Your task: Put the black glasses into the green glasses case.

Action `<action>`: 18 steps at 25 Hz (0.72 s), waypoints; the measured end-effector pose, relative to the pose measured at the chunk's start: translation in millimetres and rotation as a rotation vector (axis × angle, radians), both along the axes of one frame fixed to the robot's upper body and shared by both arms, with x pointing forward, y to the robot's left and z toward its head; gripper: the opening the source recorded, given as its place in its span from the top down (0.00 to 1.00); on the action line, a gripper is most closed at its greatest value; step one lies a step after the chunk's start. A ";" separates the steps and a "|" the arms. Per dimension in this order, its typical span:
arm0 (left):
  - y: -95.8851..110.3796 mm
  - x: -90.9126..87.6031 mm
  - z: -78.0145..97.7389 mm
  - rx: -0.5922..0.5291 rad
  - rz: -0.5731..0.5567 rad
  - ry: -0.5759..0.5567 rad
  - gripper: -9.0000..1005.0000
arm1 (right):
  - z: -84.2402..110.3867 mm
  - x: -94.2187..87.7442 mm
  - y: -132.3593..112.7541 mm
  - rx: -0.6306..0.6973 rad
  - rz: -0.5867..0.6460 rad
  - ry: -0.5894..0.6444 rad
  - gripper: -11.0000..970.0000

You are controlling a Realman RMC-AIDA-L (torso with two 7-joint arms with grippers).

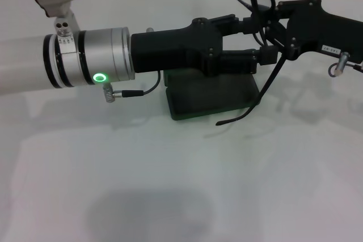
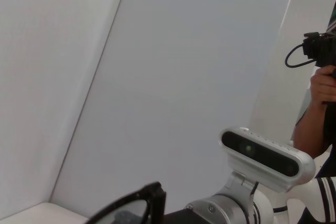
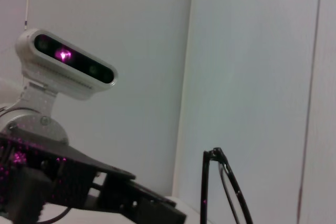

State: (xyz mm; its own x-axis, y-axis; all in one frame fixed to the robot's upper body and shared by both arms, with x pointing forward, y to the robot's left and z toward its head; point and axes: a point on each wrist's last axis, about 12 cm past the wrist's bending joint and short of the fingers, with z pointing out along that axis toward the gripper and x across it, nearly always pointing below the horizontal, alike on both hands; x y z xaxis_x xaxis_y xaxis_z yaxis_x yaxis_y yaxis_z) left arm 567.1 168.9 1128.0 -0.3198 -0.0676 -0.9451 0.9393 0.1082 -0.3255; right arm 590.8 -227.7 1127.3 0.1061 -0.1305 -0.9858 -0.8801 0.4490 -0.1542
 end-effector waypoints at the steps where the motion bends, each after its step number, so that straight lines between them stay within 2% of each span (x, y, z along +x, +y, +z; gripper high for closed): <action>1: -0.2 0.2 0.1 0.000 0.000 -0.001 0.11 | -0.3 -0.4 1.0 -0.003 0.006 0.001 0.88; 8: -0.2 0.1 -0.6 0.005 0.002 -0.011 0.11 | -2.0 -4.4 7.4 -0.009 0.052 0.006 0.88; 12: 4.4 -3.1 -2.9 0.003 0.005 -0.013 0.11 | 1.1 0.0 -2.7 0.019 -0.008 0.001 0.88; 18: 21.6 -15.0 -11.4 0.006 0.017 -0.013 0.11 | 8.0 3.4 -20.2 0.063 -0.079 -0.021 0.88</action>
